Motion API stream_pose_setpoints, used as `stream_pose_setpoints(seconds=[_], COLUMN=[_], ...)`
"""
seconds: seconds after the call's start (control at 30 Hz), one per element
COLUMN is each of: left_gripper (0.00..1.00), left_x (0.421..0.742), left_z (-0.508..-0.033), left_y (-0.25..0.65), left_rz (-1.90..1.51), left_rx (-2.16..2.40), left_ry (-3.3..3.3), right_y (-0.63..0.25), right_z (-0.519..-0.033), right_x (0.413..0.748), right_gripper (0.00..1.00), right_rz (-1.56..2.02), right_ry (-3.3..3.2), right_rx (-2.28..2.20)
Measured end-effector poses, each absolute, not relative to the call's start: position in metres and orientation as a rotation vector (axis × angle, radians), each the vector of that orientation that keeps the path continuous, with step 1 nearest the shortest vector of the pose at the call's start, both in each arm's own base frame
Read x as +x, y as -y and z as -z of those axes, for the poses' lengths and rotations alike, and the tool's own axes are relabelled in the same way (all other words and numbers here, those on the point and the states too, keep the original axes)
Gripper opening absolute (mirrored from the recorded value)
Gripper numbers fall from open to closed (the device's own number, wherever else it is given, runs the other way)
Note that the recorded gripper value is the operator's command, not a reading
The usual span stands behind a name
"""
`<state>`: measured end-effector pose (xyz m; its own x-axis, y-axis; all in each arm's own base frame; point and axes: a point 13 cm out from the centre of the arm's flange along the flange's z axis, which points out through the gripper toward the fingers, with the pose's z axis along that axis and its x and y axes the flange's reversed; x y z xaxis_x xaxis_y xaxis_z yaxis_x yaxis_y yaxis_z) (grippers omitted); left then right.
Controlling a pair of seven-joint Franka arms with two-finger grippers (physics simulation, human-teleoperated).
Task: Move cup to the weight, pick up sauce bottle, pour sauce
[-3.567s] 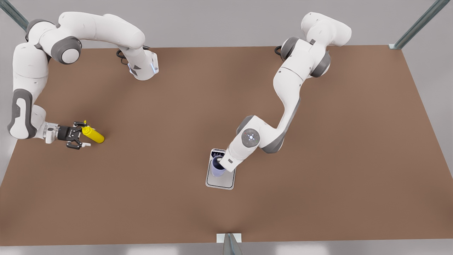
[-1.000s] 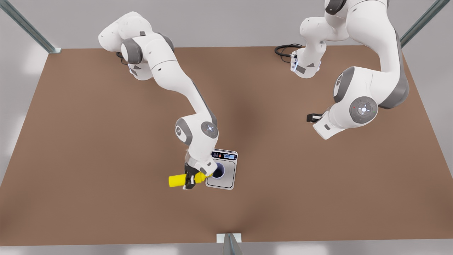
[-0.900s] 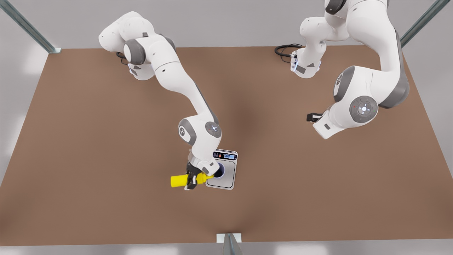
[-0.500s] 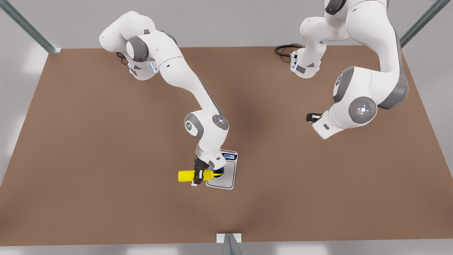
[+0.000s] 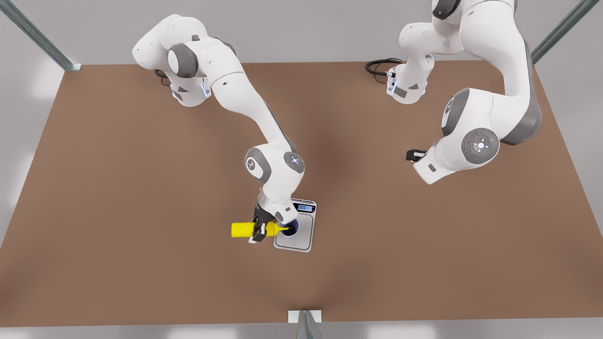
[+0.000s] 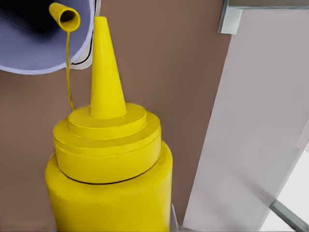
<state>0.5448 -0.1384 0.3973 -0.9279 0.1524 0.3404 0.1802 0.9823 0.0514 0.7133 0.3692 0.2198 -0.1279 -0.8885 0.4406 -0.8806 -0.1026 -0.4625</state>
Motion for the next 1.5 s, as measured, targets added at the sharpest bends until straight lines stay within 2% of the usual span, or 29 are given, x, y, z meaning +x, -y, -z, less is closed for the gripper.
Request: stream_pose_setpoints(seconds=[0.5,0.67,0.8,0.97,1.0,1.13,1.27,1.5], left_gripper=[1.00,1.00,1.00,1.00,1.00,1.00,1.00,1.00], left_x=[0.544,0.545,0.544,0.544,0.544,0.544,0.544,0.540], left_z=[-0.397,-0.397,-0.399,-0.399,-0.399,-0.397,-0.397,-0.399], left_y=[0.139,0.138,0.139,0.140,0.140,0.140,0.140,0.142], left_rz=[0.115,0.116,0.116,0.115,0.115,0.114,0.114,0.117], left_rx=[-0.246,-0.247,-0.249,-0.251,-0.251,-0.250,-0.251,-0.255], left_ry=[2.786,2.786,2.788,2.788,2.787,2.785,2.785,2.777], right_y=[-0.366,-0.363,-0.293,-0.207,-0.200,-0.207,-0.206,-0.207], right_z=[-0.213,-0.228,-0.243,-0.222,-0.221,-0.179,-0.183,-0.175], right_x=[0.711,0.716,0.743,0.763,0.761,0.720,0.713,0.706], right_gripper=[0.57,0.57,0.57,0.57,0.57,0.57,0.58,0.58], right_rz=[1.171,1.100,0.656,-0.254,-0.432,-1.089,-1.333,-1.387], right_ry=[-2.010,-2.046,-2.361,-2.612,-2.597,-2.446,-2.152,-1.740], right_rx=[-2.174,-2.136,-1.862,-1.365,-1.298,-1.077,-0.998,-1.045])
